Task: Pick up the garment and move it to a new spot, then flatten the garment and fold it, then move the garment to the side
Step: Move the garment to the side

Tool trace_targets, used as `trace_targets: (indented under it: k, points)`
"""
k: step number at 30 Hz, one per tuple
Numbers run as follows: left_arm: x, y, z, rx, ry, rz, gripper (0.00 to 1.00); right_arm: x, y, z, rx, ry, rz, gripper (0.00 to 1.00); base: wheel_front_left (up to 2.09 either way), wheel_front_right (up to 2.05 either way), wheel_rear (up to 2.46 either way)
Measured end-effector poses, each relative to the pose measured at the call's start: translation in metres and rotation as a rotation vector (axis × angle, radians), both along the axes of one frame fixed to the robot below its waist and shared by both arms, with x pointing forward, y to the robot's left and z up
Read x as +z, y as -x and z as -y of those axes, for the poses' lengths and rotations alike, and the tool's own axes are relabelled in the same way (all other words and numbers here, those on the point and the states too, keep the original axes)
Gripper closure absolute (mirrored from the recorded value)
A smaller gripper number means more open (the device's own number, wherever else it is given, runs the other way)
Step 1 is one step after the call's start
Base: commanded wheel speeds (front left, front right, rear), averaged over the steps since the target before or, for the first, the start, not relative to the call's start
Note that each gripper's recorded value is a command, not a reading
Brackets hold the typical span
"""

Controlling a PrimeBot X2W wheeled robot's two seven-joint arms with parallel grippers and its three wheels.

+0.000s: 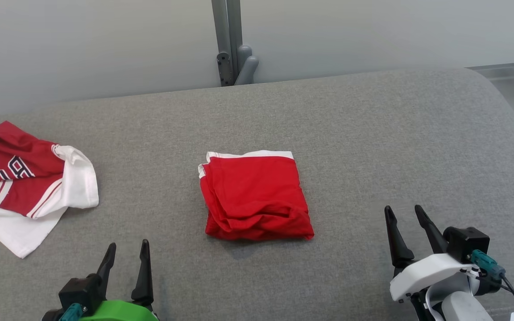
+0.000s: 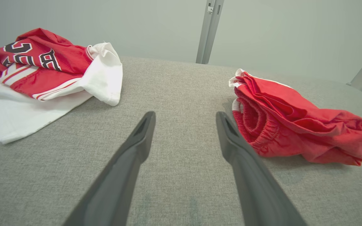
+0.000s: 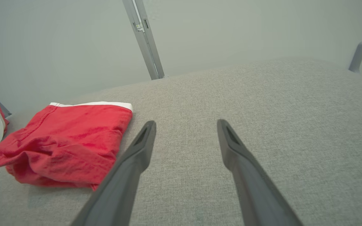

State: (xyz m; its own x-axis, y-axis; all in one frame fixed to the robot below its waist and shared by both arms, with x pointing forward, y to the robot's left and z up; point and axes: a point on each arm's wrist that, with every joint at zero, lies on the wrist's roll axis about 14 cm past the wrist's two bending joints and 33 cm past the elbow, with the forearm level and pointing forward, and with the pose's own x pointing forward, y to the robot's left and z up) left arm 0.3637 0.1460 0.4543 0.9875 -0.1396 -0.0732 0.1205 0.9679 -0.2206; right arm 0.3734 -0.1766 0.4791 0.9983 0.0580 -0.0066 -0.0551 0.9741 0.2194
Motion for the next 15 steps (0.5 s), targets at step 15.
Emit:
trace_targets:
  k: [15]
  points:
    - [-0.012, -0.014, 0.004, -0.008, 0.015, -0.038, 0.00, -0.012, -0.070, -0.086, 0.241, -0.058, -0.067, 0.00, 0.00, 0.00, 0.00]
